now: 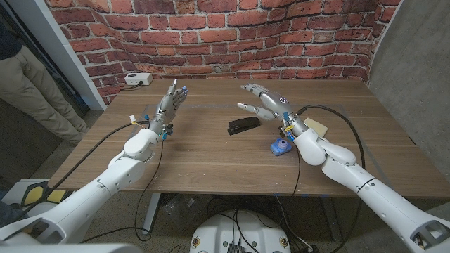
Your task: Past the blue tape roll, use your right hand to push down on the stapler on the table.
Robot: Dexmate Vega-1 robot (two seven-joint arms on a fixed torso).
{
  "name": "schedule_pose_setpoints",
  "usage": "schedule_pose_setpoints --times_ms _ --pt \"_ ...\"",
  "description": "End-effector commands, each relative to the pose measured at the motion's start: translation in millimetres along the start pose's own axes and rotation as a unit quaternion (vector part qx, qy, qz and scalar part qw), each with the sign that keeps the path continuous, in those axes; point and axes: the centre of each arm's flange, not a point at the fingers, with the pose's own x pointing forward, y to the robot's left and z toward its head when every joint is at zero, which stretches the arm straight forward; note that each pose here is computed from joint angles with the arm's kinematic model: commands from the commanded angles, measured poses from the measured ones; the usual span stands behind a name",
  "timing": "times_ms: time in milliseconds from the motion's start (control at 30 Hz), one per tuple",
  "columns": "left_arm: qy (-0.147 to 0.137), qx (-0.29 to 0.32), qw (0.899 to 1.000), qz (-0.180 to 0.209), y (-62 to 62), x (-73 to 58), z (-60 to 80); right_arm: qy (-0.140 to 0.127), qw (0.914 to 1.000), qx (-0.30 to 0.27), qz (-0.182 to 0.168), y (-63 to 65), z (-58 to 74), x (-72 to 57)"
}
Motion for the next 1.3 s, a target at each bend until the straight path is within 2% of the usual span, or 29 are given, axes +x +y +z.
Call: schedule_pose_setpoints --times_ms 33,367,833,1300 --pt "0.003 0.0 1.0 0.0 0.4 -1.7 0.5 -0.015 0.9985 -0.031 0.042 4.9 4.0 1.5" --pt "0.001 0.0 1.0 -0.002 1.5 -2.4 1.6 -0.026 0.9956 -0.054 0.072 10.8 8.9 3.5" --pt "-0.004 0.0 1.0 -0.017 -0.9 2.3 4.0 -0.012 0.9874 -0.088 0.132 20.1 9.7 6.1" --pt "0.006 0.01 1.0 -0.027 -0.2 2.2 4.8 -0.005 0.9815 -0.102 0.162 32.8 10.7 8.7"
